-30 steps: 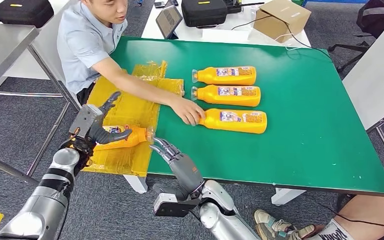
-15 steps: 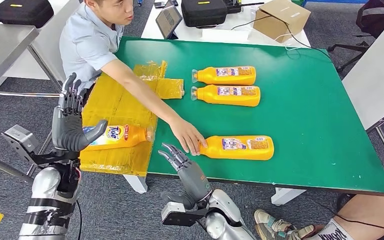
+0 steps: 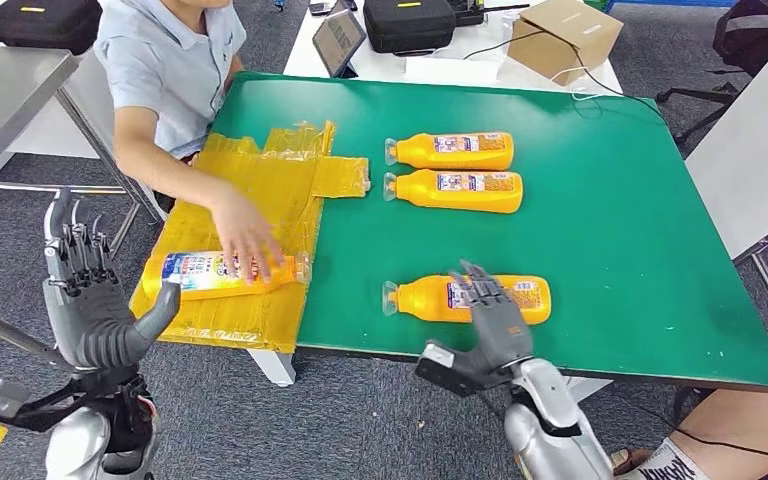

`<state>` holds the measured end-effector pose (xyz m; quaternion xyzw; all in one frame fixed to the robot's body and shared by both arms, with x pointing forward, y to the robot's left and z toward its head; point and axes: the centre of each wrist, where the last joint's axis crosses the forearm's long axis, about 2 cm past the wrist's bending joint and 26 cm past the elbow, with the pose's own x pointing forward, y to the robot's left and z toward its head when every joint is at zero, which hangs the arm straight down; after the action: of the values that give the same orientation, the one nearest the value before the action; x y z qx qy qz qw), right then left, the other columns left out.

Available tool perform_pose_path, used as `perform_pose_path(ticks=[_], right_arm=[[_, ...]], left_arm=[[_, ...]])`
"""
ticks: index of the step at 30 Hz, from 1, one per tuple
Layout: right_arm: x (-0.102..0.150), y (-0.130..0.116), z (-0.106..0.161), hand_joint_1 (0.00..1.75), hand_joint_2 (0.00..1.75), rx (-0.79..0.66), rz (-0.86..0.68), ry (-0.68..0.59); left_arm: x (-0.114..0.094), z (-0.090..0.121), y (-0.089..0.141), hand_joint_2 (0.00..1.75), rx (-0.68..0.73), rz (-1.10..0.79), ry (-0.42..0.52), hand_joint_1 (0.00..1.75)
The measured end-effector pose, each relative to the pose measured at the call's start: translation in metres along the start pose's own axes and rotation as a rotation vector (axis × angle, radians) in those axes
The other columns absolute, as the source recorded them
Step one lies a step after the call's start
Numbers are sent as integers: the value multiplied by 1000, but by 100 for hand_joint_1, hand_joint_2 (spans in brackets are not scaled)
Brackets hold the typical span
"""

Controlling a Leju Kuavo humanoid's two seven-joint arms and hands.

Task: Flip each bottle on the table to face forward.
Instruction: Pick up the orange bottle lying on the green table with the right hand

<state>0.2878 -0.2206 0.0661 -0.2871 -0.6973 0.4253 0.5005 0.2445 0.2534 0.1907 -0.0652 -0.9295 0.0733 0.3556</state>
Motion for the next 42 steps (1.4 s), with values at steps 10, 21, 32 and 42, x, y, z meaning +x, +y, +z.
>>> perform_pose_path(ticks=[10,21,32,42], right_arm=[[-50,-23,-36,0,175,-24,140,113],[-64,-27,-55,0,175,114,182,261],[-70,-37,-73,117,175,294,196,377],[-67,-47,-91,175,175,428,204,390]], left_arm=[[0,-1,-24,175,-67,65,-6,0],[-1,-1,-25,175,-71,90,-2,0],[-2,-2,-25,175,-83,104,17,0],[-3,-2,-23,175,-87,118,36,0]])
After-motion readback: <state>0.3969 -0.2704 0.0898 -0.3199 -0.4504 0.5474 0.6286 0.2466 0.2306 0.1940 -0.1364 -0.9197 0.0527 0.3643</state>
